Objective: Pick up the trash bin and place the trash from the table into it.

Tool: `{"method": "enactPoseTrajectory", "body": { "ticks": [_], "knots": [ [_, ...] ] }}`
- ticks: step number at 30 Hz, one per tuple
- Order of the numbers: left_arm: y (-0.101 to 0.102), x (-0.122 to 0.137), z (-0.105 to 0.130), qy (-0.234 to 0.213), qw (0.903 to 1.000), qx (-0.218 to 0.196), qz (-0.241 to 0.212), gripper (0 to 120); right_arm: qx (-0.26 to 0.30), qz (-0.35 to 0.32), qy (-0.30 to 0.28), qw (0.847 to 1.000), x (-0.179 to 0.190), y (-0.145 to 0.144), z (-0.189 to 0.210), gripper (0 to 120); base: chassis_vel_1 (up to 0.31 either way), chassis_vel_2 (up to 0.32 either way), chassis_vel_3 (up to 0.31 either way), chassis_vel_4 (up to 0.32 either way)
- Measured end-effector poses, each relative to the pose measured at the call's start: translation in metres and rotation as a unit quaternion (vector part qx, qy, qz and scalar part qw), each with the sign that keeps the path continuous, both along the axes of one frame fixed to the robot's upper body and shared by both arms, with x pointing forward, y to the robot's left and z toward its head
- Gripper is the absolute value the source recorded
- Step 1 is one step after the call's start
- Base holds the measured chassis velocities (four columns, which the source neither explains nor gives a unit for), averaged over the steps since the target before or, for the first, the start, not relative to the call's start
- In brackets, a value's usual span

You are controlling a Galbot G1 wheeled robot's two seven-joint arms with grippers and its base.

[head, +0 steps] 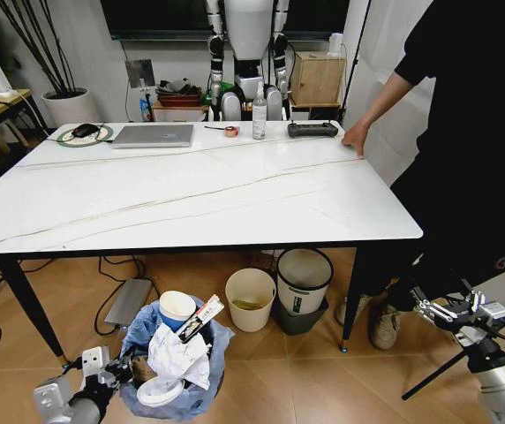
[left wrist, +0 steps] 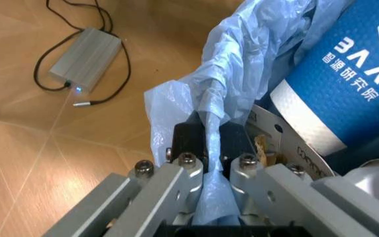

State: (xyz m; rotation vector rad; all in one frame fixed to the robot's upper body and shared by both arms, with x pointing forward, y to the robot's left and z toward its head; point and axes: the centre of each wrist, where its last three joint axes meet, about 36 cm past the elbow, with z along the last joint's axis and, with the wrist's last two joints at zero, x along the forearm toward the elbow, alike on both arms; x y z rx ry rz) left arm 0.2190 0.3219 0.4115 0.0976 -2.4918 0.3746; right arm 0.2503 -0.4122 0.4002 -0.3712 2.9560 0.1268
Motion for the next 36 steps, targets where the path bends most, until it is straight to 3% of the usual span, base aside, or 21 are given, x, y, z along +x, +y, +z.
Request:
{"method": "enactPoseTrajectory", "body": {
  "ticks": [36],
  "knots": [
    [0.0048,0.001,-0.004,-0.005,1.0,0.005,0.005,0,0.0,0.0,0.0,1.0,0.0,0.0,0.0,100,0.0,0.0,0.0,0.0]
  ]
}}
